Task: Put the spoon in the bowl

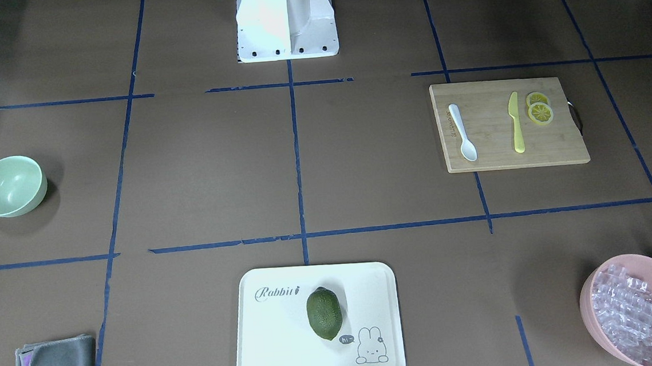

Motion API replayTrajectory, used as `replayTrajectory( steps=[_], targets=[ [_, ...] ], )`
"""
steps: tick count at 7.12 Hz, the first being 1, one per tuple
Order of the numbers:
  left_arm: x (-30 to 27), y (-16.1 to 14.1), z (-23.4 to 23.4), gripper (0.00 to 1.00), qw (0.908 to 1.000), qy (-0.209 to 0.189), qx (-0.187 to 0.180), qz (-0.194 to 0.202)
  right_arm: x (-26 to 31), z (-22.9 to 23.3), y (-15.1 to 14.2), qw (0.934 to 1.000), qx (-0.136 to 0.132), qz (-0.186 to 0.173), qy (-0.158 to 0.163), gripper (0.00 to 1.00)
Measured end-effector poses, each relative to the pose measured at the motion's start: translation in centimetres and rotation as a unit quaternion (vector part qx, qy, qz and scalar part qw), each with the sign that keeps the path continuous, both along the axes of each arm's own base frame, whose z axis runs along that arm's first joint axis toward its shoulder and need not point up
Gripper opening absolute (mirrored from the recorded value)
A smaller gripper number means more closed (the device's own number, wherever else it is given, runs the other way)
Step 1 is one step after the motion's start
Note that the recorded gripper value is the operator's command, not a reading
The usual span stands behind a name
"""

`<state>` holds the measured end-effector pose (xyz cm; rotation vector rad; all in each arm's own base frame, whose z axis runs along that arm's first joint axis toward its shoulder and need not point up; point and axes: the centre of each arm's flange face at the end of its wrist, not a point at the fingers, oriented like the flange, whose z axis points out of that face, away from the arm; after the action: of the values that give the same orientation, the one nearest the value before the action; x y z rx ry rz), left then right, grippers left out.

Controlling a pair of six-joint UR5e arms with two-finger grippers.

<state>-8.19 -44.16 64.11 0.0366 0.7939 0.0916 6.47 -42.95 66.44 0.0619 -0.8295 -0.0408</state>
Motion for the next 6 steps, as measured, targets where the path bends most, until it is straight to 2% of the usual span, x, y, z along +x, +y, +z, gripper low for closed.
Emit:
replayTrajectory(
  steps=[6],
  targets=[
    [-0.02, 0.07, -0.01, 1.00, 1.0000, 0.000, 0.001, 0.000, -0.05, -0.41, -0.30, 1.0000, 0.004, 0.000, -0.003, 1.00]
  ],
)
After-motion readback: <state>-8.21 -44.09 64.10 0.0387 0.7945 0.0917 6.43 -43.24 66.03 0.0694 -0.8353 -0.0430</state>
